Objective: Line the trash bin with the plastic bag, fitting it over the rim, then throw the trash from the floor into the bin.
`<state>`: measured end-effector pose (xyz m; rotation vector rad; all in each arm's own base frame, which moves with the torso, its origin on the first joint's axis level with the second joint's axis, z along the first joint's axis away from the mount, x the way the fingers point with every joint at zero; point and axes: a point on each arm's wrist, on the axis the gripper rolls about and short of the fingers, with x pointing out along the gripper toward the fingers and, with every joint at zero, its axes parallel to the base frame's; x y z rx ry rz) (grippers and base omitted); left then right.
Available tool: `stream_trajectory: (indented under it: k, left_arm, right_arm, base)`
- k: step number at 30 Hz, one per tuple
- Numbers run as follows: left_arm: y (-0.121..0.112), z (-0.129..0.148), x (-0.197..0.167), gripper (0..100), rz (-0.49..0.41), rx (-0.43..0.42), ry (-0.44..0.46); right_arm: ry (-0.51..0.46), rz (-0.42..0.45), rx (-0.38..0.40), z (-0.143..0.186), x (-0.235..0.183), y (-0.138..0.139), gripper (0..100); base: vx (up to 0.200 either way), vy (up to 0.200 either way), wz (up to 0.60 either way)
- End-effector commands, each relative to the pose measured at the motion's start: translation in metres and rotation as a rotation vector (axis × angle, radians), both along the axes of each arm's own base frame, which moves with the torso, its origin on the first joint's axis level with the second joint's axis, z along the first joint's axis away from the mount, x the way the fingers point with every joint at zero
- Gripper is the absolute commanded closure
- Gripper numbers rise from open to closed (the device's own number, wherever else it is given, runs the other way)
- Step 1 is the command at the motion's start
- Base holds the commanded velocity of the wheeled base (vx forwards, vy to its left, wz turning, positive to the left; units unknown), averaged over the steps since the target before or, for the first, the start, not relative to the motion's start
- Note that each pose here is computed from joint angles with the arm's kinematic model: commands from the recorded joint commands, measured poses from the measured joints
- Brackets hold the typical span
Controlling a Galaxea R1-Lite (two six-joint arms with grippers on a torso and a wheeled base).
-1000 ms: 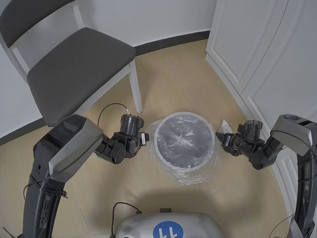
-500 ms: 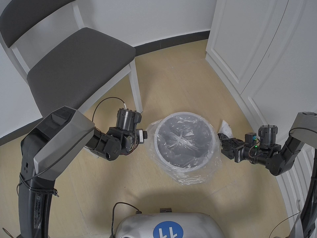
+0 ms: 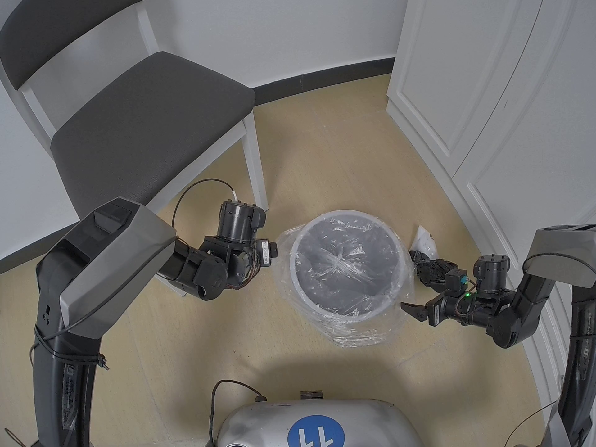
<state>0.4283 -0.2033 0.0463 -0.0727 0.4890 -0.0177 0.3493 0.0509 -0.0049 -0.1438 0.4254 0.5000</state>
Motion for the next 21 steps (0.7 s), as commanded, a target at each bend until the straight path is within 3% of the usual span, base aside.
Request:
stream_trajectory:
  k: [1,15,21]
  left_arm:
    - [-0.003,0.001,-0.001,0,-0.004,-0.002,-0.005]
    - [-0.007,0.006,-0.004,0,-0.011,-0.006,-0.017]
    - [-0.008,0.017,-0.01,0,-0.017,-0.011,-0.029]
  right_arm:
    - [0.032,0.007,0.031,-0.037,0.008,0.011,0]
    - [0.091,-0.015,0.039,-0.056,0.018,0.013,0]
    - [0.117,-0.084,-0.014,-0.056,0.019,0.015,0]
  base:
    - [0.0,0.0,0.0]
    - [0.0,0.0,0.0]
    - [0.0,0.0,0.0]
